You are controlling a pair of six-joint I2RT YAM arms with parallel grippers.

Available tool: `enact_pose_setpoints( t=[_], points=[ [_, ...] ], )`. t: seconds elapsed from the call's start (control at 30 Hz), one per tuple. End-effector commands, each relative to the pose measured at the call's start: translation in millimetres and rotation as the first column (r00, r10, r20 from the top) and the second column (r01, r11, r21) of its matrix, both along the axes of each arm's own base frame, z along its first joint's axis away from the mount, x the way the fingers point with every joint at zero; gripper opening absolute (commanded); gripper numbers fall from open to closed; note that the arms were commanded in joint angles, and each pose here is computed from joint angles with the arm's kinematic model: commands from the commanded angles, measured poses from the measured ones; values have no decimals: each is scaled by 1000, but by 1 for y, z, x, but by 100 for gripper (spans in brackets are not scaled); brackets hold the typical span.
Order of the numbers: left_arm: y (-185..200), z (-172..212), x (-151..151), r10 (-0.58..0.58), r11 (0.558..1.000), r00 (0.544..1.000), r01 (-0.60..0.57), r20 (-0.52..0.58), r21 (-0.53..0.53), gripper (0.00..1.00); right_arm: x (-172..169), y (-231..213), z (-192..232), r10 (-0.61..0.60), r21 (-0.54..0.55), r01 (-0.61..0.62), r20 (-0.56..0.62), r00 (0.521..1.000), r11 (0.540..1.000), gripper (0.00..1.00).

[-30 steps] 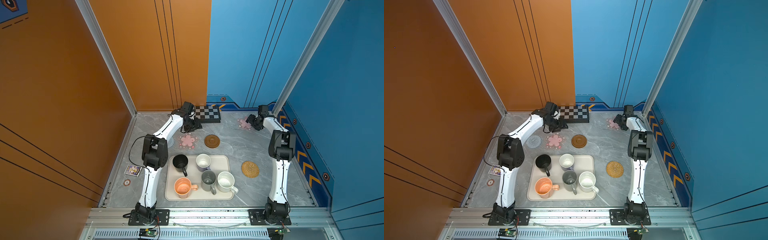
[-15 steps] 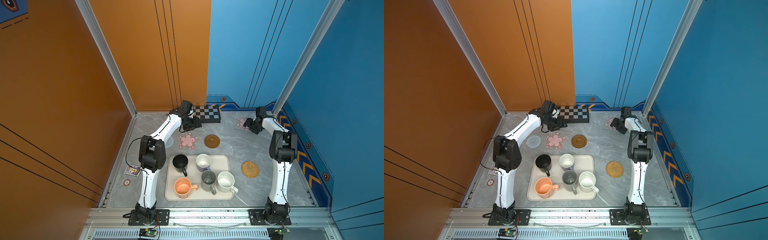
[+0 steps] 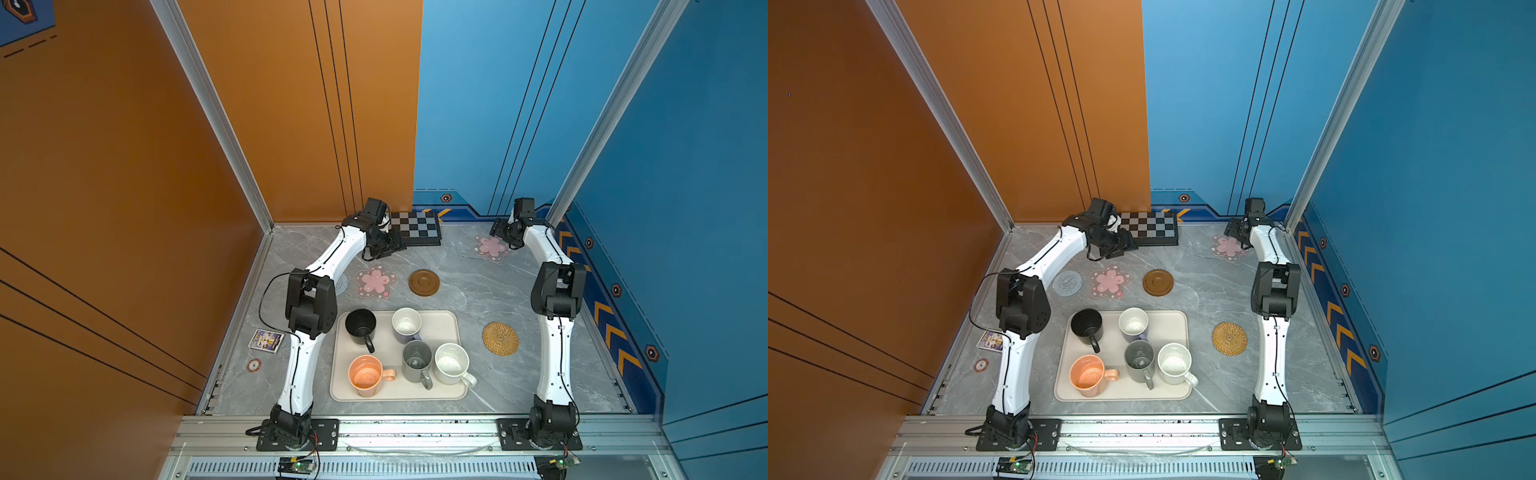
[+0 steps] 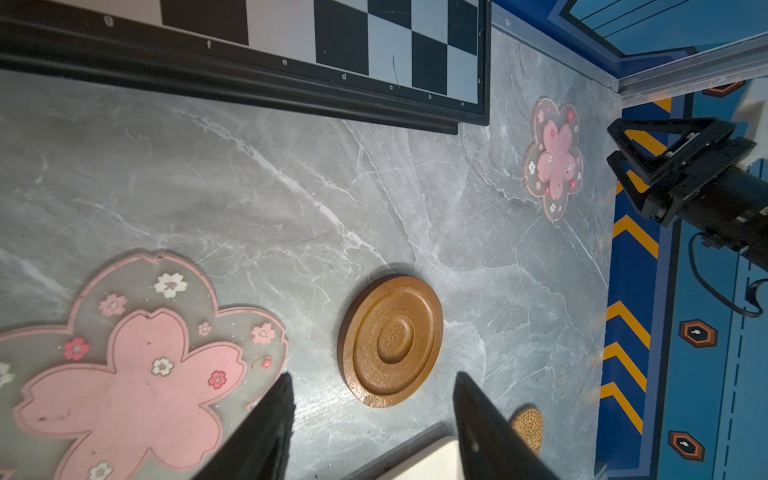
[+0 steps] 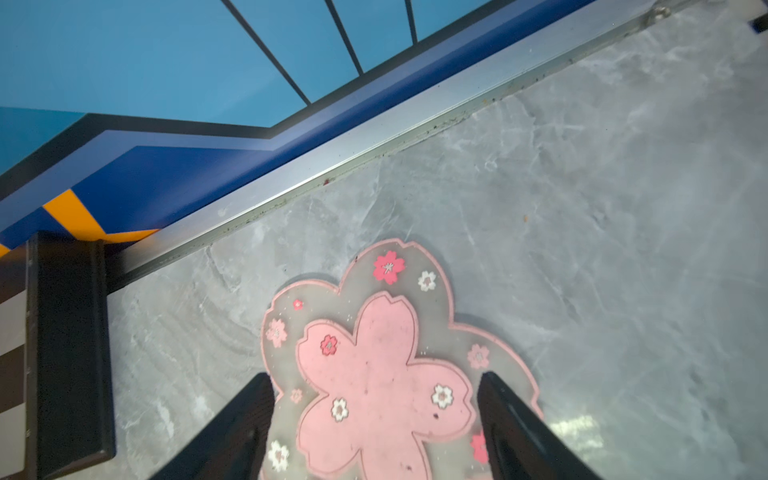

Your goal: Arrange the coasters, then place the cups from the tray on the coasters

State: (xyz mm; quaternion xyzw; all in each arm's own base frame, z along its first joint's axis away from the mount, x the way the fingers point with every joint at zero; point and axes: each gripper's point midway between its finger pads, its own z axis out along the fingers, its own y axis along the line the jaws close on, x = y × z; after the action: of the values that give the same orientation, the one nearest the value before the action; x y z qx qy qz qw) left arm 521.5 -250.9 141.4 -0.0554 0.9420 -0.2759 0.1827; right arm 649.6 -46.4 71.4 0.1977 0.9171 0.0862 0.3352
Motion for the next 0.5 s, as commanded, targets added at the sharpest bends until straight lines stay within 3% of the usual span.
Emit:
enact_pose_setpoints(
  t=[0.0, 0.27, 0.47],
  points=[
    [1, 0, 10, 9, 1000, 1000, -9, -3, -27, 62, 7, -15, -9, -18, 3, 18, 10, 1000, 1000, 80],
    [0, -8, 23, 13, 999, 1000, -14, -1, -39, 62, 27, -10, -5, -5, 47, 0, 106, 994, 999, 81],
    [-1, -20, 25, 17, 999, 1000, -18, -23, -44, 62, 33, -7, -16, -27, 73, 19, 112, 993, 997, 83]
  ],
)
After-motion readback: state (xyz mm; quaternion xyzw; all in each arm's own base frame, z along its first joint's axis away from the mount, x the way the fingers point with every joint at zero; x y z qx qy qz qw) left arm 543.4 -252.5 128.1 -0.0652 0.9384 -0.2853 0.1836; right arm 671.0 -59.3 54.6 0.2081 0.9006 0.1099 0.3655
